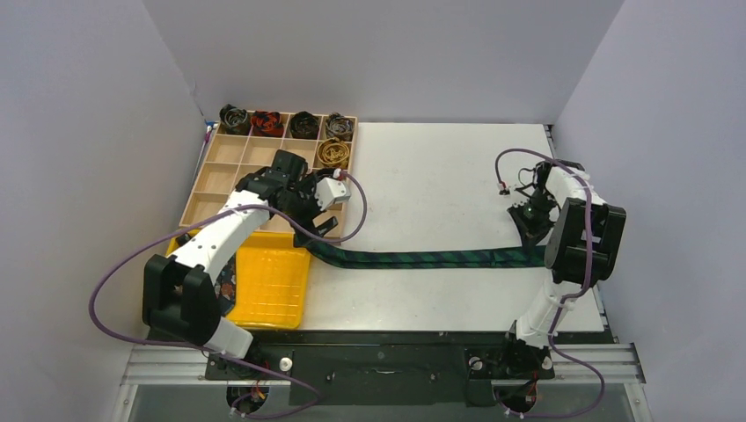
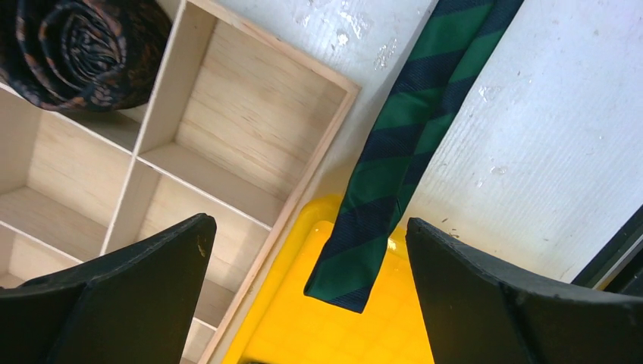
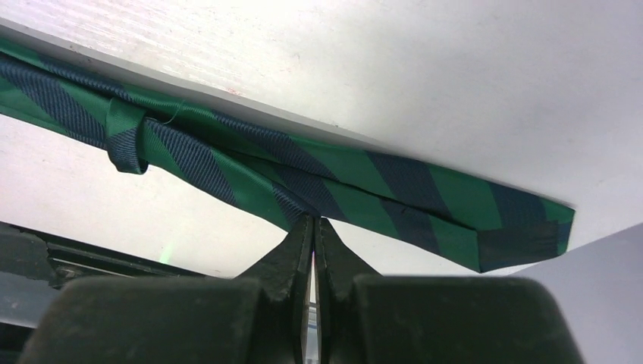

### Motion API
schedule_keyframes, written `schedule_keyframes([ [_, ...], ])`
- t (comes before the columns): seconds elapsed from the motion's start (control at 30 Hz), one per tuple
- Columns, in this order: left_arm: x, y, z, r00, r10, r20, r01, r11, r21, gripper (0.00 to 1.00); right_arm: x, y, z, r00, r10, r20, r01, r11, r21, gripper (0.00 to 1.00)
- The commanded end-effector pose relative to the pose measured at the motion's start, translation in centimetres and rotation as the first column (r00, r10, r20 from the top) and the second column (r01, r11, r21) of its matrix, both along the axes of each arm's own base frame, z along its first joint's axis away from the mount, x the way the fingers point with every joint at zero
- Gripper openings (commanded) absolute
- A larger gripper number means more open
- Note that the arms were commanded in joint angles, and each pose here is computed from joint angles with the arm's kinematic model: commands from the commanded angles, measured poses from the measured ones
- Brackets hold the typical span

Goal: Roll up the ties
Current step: Flatten out the tie at the center of the board.

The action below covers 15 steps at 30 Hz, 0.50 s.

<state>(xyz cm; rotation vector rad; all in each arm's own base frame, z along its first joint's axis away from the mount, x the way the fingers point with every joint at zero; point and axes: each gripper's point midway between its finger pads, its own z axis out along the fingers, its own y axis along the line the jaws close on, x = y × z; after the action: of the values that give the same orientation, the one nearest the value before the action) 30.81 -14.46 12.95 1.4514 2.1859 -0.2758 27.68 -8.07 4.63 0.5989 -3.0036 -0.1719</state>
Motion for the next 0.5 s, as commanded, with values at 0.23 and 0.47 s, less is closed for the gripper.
schedule_keyframes([
  [0.23,1.8,-1.8,4.3,0.986,0.034,0.165,-0.013,0.992,-0.124,0.97,0.8,-1.8,1.6,0.999,-0.047,0.021,0.048,0.999,-0.025,0.34],
  [0.47,2.5,-2.3,5.2,0.967,0.1,0.234,-0.052,0.978,-0.204,0.97,0.5,-6.3,2.2,0.944,-0.305,0.123,0.312,0.949,-0.043,0.52],
])
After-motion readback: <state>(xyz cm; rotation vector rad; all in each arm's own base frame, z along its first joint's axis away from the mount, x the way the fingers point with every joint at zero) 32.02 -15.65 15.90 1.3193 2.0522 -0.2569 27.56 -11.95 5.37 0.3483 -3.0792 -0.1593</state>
